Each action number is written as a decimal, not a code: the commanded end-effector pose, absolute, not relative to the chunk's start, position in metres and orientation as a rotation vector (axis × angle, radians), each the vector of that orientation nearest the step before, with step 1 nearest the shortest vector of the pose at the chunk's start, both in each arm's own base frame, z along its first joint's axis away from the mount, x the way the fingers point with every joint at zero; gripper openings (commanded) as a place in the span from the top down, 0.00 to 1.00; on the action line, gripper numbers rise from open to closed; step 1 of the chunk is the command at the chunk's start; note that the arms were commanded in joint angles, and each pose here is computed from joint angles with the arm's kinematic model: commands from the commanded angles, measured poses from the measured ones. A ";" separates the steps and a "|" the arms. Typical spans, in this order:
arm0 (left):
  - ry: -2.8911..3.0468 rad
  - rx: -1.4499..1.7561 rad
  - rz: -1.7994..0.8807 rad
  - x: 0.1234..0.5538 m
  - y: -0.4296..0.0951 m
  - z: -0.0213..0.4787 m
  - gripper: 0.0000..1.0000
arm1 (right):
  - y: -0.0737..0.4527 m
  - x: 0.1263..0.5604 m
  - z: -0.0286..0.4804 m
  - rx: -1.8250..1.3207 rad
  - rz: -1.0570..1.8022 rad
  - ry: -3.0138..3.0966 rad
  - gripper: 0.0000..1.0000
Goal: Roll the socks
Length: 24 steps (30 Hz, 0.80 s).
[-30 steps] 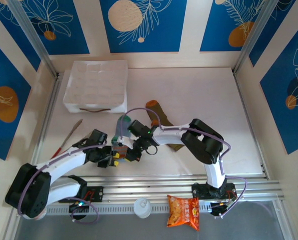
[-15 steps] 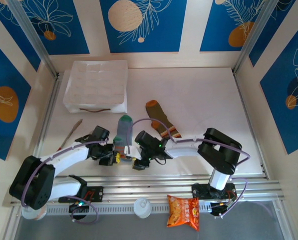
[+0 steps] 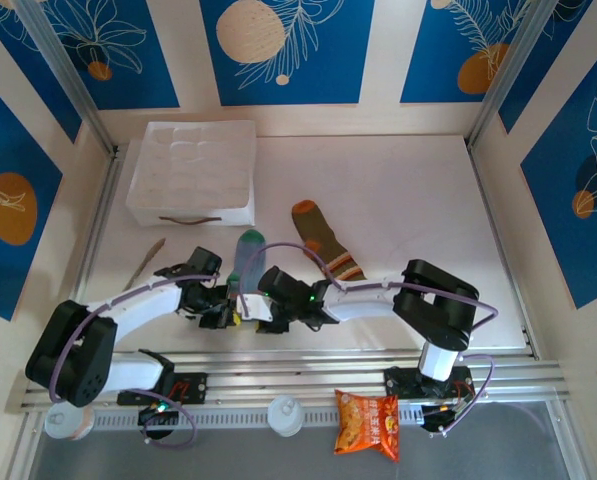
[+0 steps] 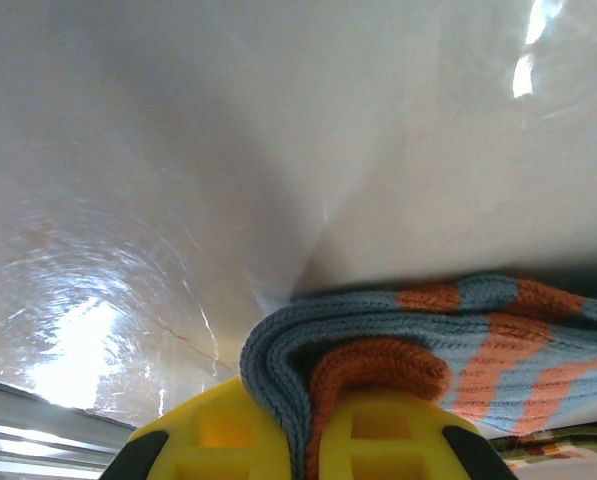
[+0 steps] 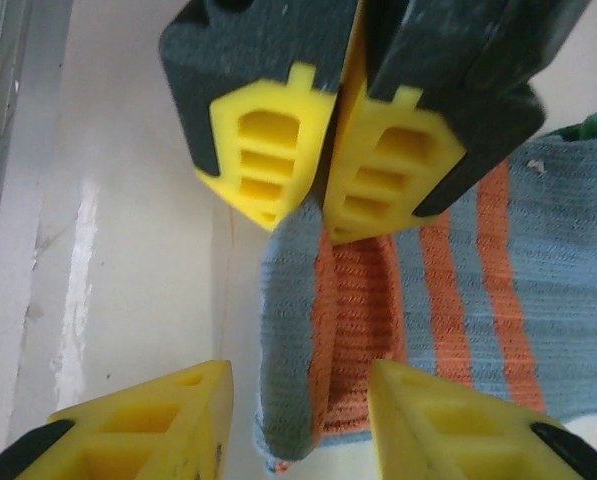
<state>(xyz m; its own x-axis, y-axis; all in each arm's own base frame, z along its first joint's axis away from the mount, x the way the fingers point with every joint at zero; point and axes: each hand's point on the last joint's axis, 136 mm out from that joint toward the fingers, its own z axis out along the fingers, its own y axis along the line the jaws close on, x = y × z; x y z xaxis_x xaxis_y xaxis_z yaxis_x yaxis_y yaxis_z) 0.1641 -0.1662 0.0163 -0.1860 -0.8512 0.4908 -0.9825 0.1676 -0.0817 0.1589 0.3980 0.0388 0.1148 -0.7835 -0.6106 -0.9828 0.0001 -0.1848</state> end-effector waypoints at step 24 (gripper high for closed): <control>-2.266 1.815 0.504 0.152 -0.127 0.030 0.36 | 0.377 0.148 -0.007 -1.584 1.035 2.554 1.00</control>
